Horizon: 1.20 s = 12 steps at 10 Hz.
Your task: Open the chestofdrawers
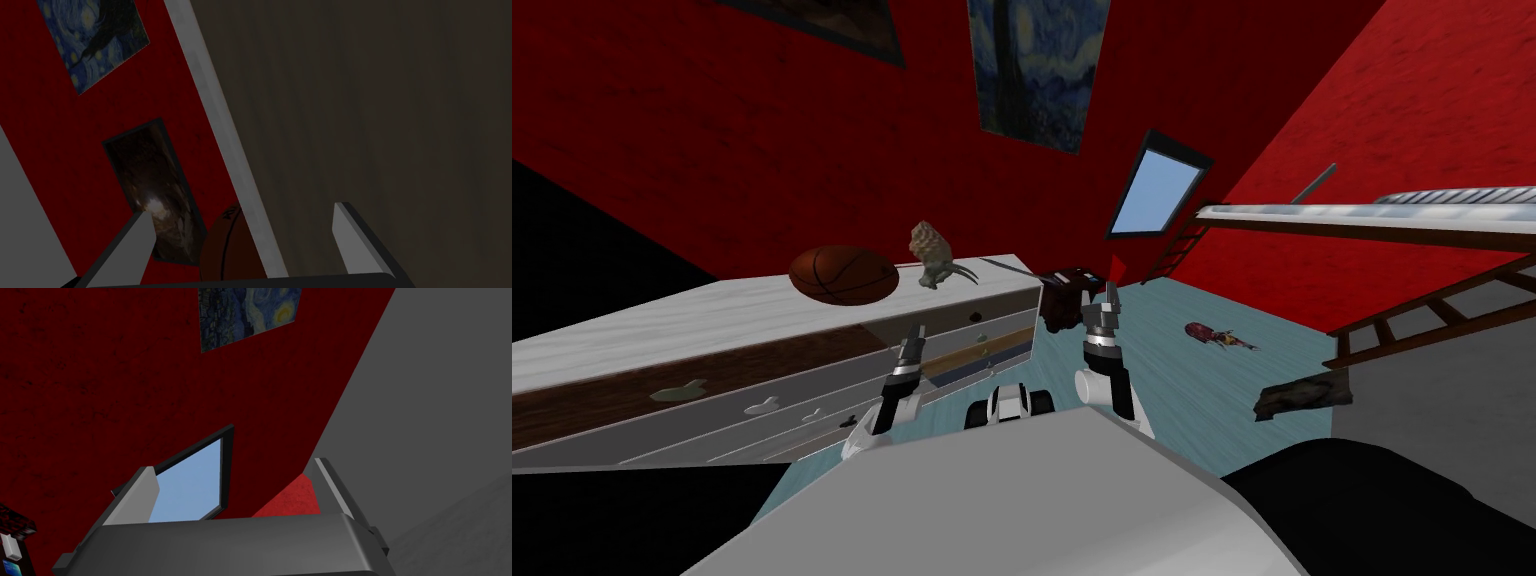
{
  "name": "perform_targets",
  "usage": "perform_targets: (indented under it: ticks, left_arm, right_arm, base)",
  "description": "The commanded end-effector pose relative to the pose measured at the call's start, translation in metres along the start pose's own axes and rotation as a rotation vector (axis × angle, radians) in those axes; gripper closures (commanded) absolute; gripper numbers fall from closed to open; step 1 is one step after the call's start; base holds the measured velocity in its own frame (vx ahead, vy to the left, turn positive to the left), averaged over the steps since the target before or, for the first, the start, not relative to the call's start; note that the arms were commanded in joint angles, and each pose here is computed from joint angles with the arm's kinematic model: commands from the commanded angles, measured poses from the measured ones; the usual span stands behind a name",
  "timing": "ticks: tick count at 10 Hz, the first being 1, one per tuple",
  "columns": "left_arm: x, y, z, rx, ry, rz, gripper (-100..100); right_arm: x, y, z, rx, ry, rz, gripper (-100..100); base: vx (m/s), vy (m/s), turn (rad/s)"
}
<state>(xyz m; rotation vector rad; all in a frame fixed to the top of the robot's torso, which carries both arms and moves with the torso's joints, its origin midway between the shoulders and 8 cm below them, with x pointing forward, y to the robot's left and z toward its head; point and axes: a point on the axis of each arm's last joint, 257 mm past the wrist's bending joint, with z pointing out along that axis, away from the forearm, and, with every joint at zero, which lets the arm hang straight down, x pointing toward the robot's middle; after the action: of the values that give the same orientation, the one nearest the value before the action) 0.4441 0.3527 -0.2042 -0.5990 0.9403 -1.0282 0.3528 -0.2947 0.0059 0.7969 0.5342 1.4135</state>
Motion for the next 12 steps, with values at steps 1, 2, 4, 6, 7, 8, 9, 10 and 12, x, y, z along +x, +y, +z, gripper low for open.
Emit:
perform_targets:
  ticks: [1,2,4,6,7,8,9,10,12]
  left_arm:
    - [0.007,0.012,-0.007,-0.016,-0.008,-0.018,-100]
    - [0.008,0.019,-0.012,-0.037,-0.005,-0.020,-100]
    - [0.014,0.026,-0.016,-0.051,-0.009,-0.032,-100]
    - [0.027,0.036,-0.024,-0.077,-0.018,-0.063,-100]
    - [0.035,0.040,-0.029,-0.091,-0.024,-0.083,-100]
    - [0.045,0.043,-0.033,-0.104,-0.030,-0.105,-100]
    - [0.056,0.045,-0.036,-0.115,-0.038,-0.130,-100]
    - [0.068,0.045,-0.040,-0.126,-0.047,-0.158,-100]
    - [0.094,0.042,-0.045,-0.146,-0.066,-0.218,-100]
  right_arm:
    - [0.000,0.000,0.000,0.000,0.000,0.000,0]
    - [0.000,0.000,0.000,0.000,0.000,0.000,0]
    - [0.000,0.000,0.000,0.000,0.000,0.000,0]
    - [0.000,0.000,0.000,0.000,0.000,0.000,0]
    - [0.000,0.000,0.000,0.000,0.000,0.000,0]
    - [0.000,0.000,0.000,0.000,0.000,0.000,0]
    - [0.000,0.000,0.000,0.000,0.000,0.000,0]
    - [0.000,0.000,0.000,0.000,0.000,0.000,0]
    - [0.000,0.000,0.000,0.000,0.000,0.000,0]
  base:
    - [0.056,-0.132,0.041]
    - [0.042,-0.095,0.022]
    - [0.030,-0.072,0.018]
    - [0.029,-0.088,0.033]
    - [0.046,-0.117,0.032]
    - [0.044,-0.127,0.024]
    - [0.038,-0.109,0.020]
    - [0.033,-0.070,0.021]
    - [0.029,-0.042,0.014]
